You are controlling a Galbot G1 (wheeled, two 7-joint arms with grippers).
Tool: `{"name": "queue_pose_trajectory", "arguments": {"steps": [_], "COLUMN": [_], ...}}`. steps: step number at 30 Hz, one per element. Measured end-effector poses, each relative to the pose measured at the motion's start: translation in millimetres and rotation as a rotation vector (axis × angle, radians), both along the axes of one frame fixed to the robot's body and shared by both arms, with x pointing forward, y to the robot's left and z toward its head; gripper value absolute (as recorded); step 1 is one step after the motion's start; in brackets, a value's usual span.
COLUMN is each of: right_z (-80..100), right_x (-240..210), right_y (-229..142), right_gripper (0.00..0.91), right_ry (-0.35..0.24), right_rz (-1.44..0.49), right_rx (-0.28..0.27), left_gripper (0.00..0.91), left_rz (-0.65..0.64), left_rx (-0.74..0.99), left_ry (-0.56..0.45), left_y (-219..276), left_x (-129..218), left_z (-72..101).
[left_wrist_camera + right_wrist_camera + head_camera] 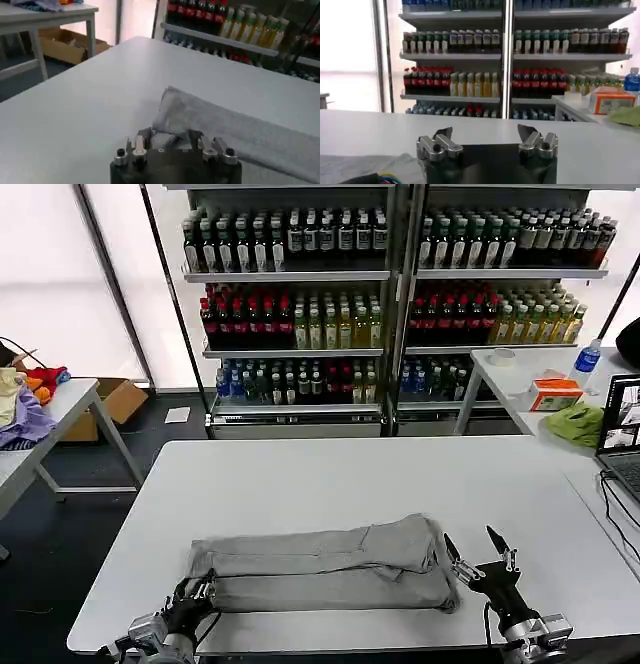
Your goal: Fold and organize the clothes.
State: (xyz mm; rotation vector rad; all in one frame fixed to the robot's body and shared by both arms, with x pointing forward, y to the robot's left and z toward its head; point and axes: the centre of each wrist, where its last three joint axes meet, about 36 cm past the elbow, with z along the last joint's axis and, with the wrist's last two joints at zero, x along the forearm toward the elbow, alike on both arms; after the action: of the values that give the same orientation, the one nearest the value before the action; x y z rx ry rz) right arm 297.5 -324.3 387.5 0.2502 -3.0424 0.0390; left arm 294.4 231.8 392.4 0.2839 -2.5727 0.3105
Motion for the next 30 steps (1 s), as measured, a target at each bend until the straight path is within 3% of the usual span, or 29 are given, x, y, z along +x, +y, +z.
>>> {"name": "queue_pose_trajectory", "arguments": {"steps": [14,22,30], "right_z": [8.7,10.5,12.3], "right_x": [10.2,17.1,19.4], "right_y": [-5.8,-4.7,-6.0], "right_gripper": [0.907,0.907,0.907], "right_ry": [-0.021,-0.023,-0.024], "right_rz": [0.009,0.01,0.015], "right_rx": [0.016,0.042,0.052], "left_gripper": [0.01,0.01,0.01], "left_rz": [-0.006,-0.004,-0.019], "left_rx": [-0.023,0.019,0.121], "left_ry": [-0.019,-0.057,-0.085], "left_y": [-0.5,37.0,113.0], "left_x": [5.7,11.8,22.0], "left_z": [-3.2,10.3,36.4]}}
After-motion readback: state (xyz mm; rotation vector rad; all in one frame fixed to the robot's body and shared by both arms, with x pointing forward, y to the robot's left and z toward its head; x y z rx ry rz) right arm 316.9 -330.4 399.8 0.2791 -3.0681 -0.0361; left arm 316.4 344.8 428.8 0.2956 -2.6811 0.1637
